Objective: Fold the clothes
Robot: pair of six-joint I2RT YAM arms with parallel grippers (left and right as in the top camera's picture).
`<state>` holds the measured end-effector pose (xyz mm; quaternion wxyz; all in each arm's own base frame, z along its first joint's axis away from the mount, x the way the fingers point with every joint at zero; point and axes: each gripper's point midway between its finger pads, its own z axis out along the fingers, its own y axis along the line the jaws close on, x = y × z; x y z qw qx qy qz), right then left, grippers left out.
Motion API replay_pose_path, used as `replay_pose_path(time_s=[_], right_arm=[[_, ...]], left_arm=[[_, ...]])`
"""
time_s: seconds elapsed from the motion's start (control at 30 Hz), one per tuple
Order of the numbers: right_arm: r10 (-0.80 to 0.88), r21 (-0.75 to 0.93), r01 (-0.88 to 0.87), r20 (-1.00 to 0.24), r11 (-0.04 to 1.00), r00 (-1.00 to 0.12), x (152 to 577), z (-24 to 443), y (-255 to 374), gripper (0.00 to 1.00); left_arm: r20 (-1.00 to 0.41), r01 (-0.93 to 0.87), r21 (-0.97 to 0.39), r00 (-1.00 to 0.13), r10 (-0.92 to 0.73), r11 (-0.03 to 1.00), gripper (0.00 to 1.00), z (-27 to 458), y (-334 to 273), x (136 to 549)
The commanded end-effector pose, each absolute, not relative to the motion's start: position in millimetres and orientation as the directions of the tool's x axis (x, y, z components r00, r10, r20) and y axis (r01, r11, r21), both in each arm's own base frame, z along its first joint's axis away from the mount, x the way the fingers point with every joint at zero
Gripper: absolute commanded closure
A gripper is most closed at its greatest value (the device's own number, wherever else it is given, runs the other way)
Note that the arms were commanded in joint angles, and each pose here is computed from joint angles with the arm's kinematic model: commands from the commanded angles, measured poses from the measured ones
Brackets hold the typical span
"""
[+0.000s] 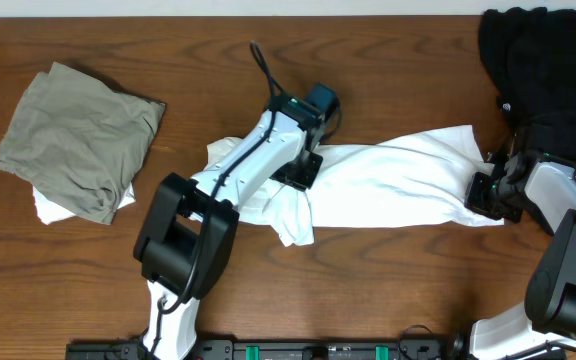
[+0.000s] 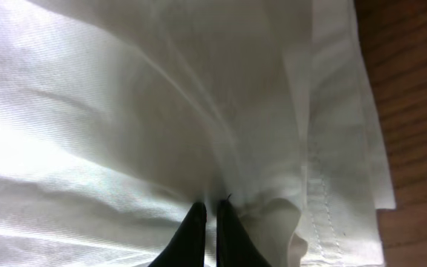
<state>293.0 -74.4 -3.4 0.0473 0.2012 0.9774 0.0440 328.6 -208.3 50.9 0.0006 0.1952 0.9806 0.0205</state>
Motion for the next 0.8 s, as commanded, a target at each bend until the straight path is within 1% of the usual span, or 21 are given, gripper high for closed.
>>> replay_pose_path(time_s=[0.0, 0.07, 0.17, 0.53, 0.57, 0.6, 0.67, 0.77], right_arm=[[0.406, 0.084, 0.401, -0.048, 0.912, -0.913, 285, -8, -74, 0.93], [0.406, 0.085, 0.401, -0.048, 0.912, -0.913, 285, -8, -74, 0.93], [0.406, 0.085, 0.401, -0.048, 0.912, -0.913, 285, -8, -74, 0.93], [0.406, 0.085, 0.402, -0.045, 0.912, -0.913, 285, -8, -74, 0.93], [0.406, 0.085, 0.402, -0.045, 0.912, -0.913, 285, -8, -74, 0.93], [0.406, 0.084, 0.402, -0.045, 0.912, -0.913, 285, -8, -74, 0.93], [0.406, 0.084, 0.402, -0.045, 0.912, -0.913, 285, -8, -74, 0.93], [0.406, 0.084, 0.402, -0.045, 0.912, -0.913, 285, -8, -74, 0.93]], left_arm=[[0.036, 0.380, 0.029, -0.925, 0.378, 0.925, 0.60, 43, -201, 328], [0.042, 0.401, -0.016, -0.915, 0.401, 0.916, 0.60, 43, -207, 325], [0.046, 0.400, -0.035, -0.915, 0.402, 0.916, 0.59, 42, -210, 323], [0.086, 0.399, -0.031, -0.912, 0.400, 0.916, 0.60, 32, -205, 313], [0.089, 0.399, -0.030, -0.912, 0.400, 0.916, 0.64, 31, -204, 312], [0.090, 0.399, -0.030, -0.912, 0.400, 0.917, 0.70, 31, -204, 312], [0.090, 0.398, -0.030, -0.912, 0.399, 0.917, 0.88, 31, -204, 312], [0.091, 0.399, -0.029, -0.912, 0.399, 0.917, 0.94, 31, -204, 312]])
